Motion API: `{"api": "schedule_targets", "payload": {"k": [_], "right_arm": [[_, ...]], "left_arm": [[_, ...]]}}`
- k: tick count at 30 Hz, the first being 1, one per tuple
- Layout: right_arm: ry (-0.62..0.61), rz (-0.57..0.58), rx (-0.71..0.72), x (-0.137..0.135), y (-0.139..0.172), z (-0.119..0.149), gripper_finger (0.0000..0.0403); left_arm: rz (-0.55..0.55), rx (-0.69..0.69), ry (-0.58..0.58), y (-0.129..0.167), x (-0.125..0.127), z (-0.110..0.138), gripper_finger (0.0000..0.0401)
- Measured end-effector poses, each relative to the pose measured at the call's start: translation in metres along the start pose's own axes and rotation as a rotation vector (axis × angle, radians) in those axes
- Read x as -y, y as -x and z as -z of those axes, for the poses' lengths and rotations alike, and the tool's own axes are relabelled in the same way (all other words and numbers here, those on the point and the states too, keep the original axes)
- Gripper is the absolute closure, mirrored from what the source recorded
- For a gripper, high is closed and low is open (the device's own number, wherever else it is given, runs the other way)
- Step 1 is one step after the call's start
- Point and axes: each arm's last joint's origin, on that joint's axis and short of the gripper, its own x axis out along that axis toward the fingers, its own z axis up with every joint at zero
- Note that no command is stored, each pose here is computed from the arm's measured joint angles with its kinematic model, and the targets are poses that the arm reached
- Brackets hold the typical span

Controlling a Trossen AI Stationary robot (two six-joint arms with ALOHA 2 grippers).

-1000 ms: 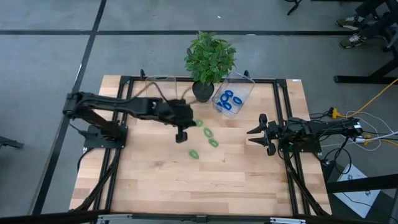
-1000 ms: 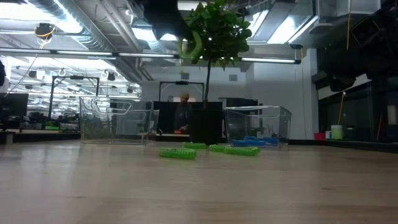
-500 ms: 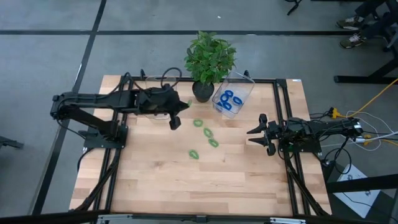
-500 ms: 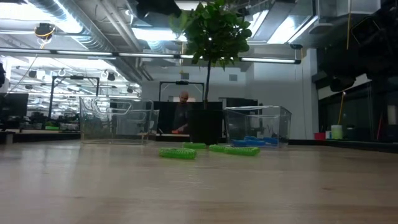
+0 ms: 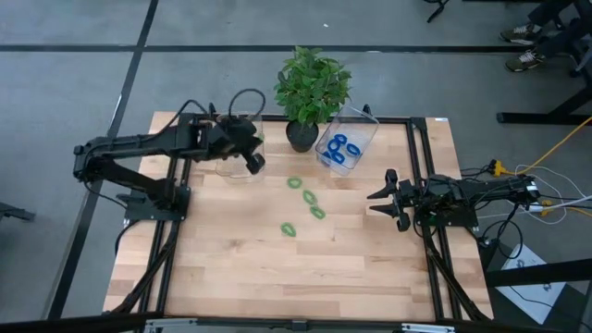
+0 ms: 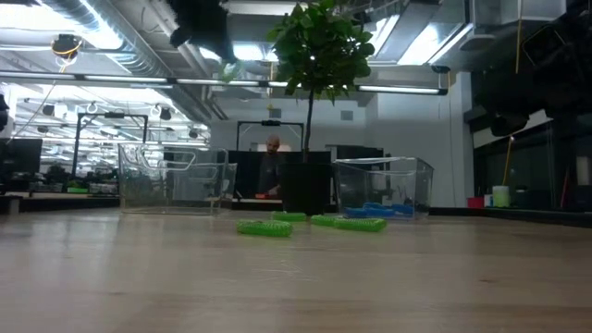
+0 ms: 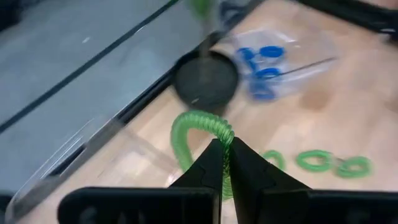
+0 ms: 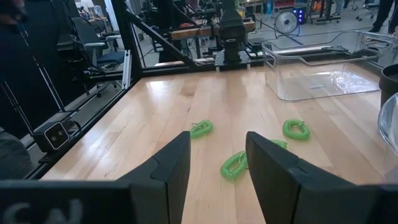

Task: Sort spring keychains
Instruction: Put the green spring keychain into the left transparent bin

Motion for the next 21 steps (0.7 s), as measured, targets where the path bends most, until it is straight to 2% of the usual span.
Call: {"api": "schedule_targets", "payload": {"k": [9, 15, 21], "right_arm": [[0.0, 0.0, 0.0, 0.0, 0.0, 0.0, 0.0249], [0.0, 0.0, 0.0, 0.0, 0.0, 0.0, 0.0249], [0.0, 0.0, -0.001, 0.0, 0.0, 0.0, 0.0249]], "left_arm": [[-0.17, -0.035, 0.168, -0.011, -0.038, -0.004, 0.0394], [-0.344, -0.072, 0.212, -0.014, -0.061, -0.001, 0.0391], [-0.413, -0.091, 0.243, -0.016, -0.079, -0.002, 0.0391]]}}
